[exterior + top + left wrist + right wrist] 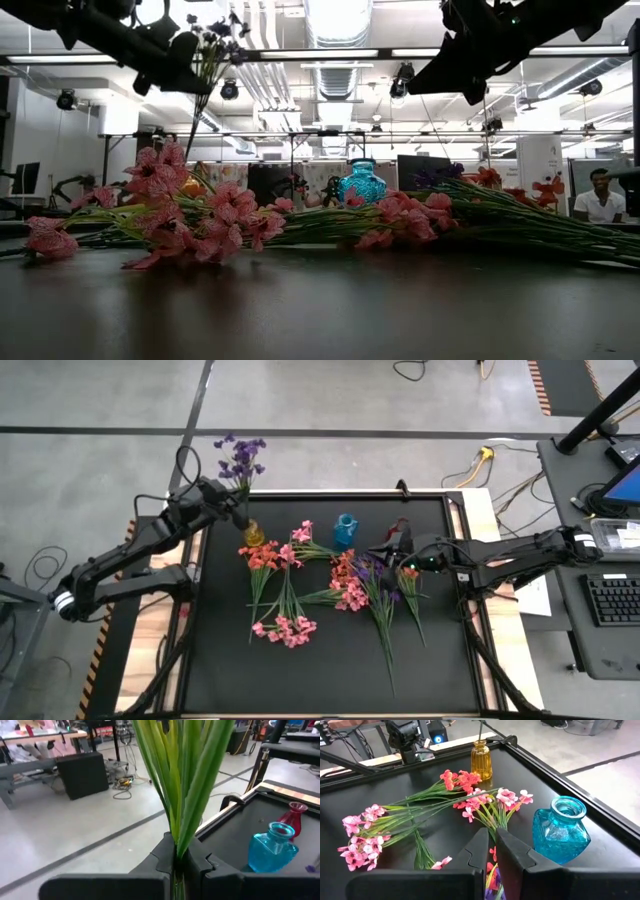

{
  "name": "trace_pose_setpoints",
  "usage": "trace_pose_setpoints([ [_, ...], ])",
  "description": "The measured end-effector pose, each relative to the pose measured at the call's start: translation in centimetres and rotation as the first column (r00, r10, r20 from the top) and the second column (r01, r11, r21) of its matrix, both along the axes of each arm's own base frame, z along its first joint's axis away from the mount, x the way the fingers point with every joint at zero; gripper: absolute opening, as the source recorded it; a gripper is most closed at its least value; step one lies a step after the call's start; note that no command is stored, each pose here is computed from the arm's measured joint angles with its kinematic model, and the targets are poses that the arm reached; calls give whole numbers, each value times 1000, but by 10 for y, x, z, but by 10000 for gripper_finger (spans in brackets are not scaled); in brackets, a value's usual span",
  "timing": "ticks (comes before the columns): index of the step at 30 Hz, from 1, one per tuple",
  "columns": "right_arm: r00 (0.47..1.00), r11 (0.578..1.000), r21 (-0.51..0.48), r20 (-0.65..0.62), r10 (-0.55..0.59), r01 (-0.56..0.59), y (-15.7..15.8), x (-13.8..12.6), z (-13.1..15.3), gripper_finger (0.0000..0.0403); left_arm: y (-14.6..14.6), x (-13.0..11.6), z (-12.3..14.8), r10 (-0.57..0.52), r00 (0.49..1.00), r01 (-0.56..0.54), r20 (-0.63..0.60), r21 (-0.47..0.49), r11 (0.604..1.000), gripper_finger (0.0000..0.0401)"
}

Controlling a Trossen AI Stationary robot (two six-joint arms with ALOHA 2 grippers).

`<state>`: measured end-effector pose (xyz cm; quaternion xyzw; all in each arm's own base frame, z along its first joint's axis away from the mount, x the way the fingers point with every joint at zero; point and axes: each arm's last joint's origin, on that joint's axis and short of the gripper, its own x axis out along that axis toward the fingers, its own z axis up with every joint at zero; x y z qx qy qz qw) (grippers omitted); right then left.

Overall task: Sort flowers into vase by color
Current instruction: Put the left purple flower into the yellow vase, then put the middle pink flower into the blue vase

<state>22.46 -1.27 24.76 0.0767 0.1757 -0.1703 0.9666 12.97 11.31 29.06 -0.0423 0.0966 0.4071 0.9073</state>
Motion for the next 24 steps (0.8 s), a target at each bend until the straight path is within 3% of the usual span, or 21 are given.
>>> trace_pose_setpoints([
  [7,1000,1000,12,3,-5,5,0,0,0,29,-3,-3,-6,4,999,-8,-53,-74,997,36],
  [15,1000,1000,22,7,-9,9,0,0,0,29,-10,-11,-18,11,992,-35,-129,-192,981,130],
  [24,1000,1000,23,7,-9,9,0,0,0,48,-21,-24,-31,34,978,-109,-205,-369,923,248],
])
